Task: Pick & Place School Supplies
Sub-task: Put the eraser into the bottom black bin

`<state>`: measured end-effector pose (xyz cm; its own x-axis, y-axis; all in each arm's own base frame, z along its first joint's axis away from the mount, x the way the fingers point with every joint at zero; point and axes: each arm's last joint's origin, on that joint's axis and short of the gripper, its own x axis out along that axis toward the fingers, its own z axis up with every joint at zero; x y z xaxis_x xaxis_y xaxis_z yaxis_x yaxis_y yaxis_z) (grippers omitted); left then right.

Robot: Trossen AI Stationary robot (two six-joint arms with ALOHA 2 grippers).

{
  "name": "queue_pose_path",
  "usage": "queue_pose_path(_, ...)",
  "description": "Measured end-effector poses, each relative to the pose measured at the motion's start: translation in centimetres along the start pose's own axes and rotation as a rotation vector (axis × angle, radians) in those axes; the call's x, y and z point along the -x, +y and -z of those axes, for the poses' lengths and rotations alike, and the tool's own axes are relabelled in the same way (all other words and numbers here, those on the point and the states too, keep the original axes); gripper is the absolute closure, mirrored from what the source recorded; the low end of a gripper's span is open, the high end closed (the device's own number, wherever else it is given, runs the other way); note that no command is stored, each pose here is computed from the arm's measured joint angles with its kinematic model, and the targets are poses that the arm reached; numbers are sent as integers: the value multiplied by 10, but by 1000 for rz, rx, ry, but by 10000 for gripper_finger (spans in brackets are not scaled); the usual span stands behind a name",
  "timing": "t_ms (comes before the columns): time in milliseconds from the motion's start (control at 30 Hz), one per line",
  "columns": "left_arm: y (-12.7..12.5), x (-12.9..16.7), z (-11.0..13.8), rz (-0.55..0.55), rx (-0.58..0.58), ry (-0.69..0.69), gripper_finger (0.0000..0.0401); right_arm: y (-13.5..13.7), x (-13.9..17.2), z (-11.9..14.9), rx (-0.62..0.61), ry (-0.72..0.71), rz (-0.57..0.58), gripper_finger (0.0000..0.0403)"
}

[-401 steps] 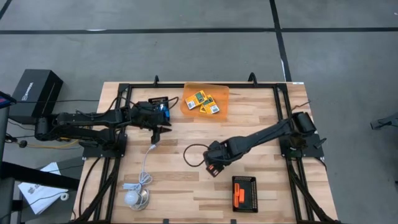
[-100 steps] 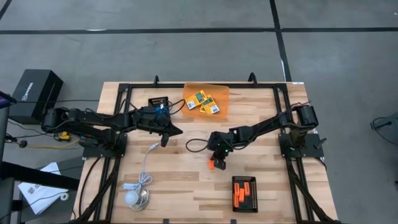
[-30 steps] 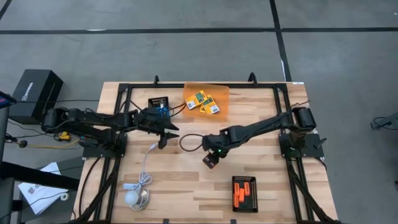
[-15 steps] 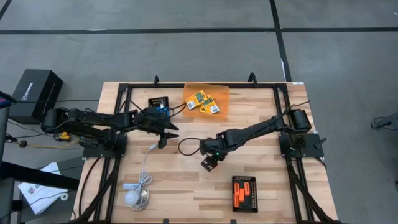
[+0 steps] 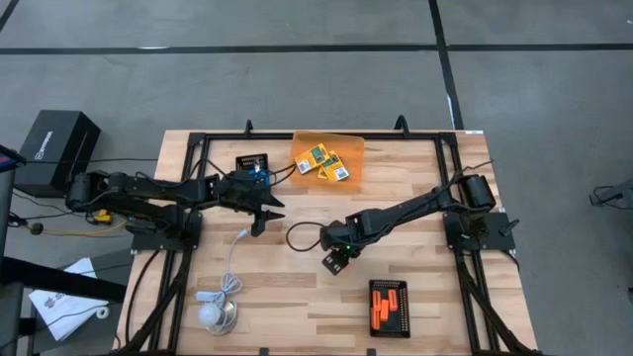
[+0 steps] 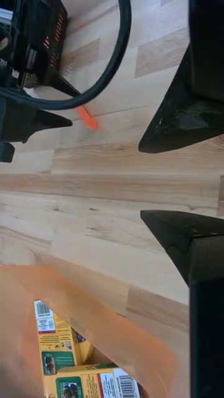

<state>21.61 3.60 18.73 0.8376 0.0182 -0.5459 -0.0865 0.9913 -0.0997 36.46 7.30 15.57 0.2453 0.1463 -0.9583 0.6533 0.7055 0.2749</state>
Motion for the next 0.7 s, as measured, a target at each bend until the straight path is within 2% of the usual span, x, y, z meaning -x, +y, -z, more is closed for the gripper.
queue_pose_path(200, 0, 0, 0, 0, 0, 4, 246, -1, 0, -1, -8, -29, 19, 226)
queue_pose_path(400, 0, 0, 1, -1, 2, 13, 246, 0, -22, -2, -15, 15, 15, 223)
queue_pose_path(567, 0, 0, 2, -1, 3, 20, 246, 1, -25, -2, -14, 17, 14, 220)
queue_pose_path(633, 0, 0, 2, -1, 3, 22, 246, -2, -25, -4, -22, 20, 21, 237)
queue_pose_path(700, 0, 0, 2, -1, 3, 23, 246, -5, -25, -7, -27, 30, 24, 275)
